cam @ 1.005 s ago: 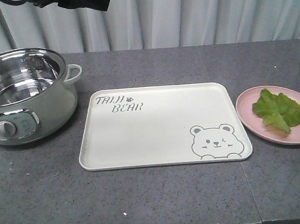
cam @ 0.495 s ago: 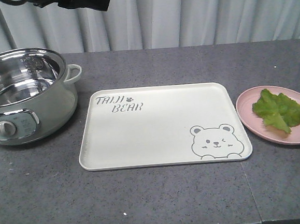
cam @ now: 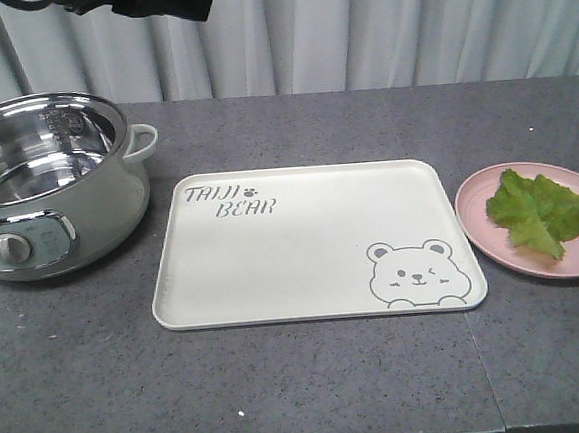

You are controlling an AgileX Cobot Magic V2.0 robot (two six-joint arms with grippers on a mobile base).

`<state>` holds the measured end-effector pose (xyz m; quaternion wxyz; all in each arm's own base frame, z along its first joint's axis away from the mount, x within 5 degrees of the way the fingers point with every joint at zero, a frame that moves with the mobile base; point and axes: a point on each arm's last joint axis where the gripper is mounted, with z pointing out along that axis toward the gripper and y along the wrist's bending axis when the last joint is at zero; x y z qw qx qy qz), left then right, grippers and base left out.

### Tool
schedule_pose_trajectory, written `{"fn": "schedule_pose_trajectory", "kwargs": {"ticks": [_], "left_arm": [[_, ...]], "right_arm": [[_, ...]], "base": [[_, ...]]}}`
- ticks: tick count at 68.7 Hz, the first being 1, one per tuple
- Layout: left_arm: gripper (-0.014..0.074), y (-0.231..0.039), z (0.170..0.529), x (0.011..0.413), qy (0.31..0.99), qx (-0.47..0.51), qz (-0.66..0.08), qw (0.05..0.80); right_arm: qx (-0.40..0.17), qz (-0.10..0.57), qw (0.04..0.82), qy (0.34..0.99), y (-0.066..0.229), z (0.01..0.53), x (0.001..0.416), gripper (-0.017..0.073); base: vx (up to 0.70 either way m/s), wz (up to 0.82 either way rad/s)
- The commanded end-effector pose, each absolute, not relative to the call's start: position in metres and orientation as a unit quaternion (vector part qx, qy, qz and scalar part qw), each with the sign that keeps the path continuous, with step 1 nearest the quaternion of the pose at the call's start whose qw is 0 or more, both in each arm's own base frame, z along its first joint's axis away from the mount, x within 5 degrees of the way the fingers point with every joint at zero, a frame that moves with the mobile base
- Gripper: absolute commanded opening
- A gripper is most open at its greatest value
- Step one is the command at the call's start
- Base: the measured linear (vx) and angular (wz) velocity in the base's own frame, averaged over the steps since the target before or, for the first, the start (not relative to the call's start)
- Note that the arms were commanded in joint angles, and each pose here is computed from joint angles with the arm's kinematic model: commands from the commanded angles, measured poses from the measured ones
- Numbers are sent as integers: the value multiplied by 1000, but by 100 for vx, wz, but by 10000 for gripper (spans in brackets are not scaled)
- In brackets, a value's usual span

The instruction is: Transfer vegetables to tray and serve

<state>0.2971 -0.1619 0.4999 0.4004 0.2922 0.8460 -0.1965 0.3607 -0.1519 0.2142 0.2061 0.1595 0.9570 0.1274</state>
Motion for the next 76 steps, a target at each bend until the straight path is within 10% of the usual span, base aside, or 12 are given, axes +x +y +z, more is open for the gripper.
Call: {"fn": "schedule_pose_trajectory", "kwargs": {"ticks": [1,27,76], "left_arm": [[324,-157,523,280,824,288,-215,438],[324,-156,523,280,825,287,-209,439],[324,-153,522,282,832,276,-195,441]], "right_arm": [[181,123,294,930,-158,260,357,-6],[157,180,375,896,-141,310,346,-4],[-89,257,344,899,98,269,399,4]], "base": [[0,0],[0,0],[0,0]]}}
